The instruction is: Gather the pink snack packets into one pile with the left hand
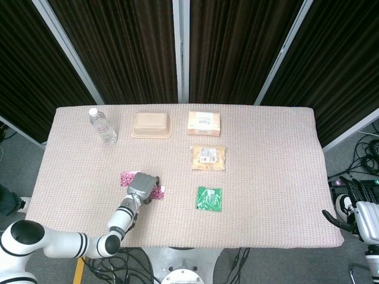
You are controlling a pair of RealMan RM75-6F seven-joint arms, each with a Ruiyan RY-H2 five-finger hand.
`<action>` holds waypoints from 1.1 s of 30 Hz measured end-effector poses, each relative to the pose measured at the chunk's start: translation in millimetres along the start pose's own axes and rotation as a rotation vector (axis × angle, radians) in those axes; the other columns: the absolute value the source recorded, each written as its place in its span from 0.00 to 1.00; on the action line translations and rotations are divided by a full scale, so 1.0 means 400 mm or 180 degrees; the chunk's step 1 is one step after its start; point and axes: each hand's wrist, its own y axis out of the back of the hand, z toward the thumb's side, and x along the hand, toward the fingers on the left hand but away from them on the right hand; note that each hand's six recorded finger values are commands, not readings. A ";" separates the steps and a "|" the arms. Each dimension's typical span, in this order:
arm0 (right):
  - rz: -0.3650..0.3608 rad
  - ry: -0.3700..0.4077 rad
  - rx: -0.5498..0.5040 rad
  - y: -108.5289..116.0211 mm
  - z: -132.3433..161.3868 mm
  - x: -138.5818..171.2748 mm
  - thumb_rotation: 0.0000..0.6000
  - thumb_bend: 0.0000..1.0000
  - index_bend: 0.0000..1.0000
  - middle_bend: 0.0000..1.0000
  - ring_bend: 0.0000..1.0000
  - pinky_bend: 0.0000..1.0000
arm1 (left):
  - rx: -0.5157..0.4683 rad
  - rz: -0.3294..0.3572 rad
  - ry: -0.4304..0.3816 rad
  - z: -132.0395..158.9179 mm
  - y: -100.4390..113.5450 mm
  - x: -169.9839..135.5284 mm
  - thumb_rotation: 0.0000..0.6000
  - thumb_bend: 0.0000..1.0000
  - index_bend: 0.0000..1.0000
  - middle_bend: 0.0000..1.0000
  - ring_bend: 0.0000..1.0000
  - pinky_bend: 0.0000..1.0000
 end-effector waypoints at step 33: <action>-0.0008 0.0035 -0.0004 0.003 0.009 -0.005 0.14 0.09 0.05 0.11 0.00 0.08 | -0.0163 0.0303 0.0417 -0.144 0.078 -0.015 1.00 0.25 0.49 0.84 0.86 0.87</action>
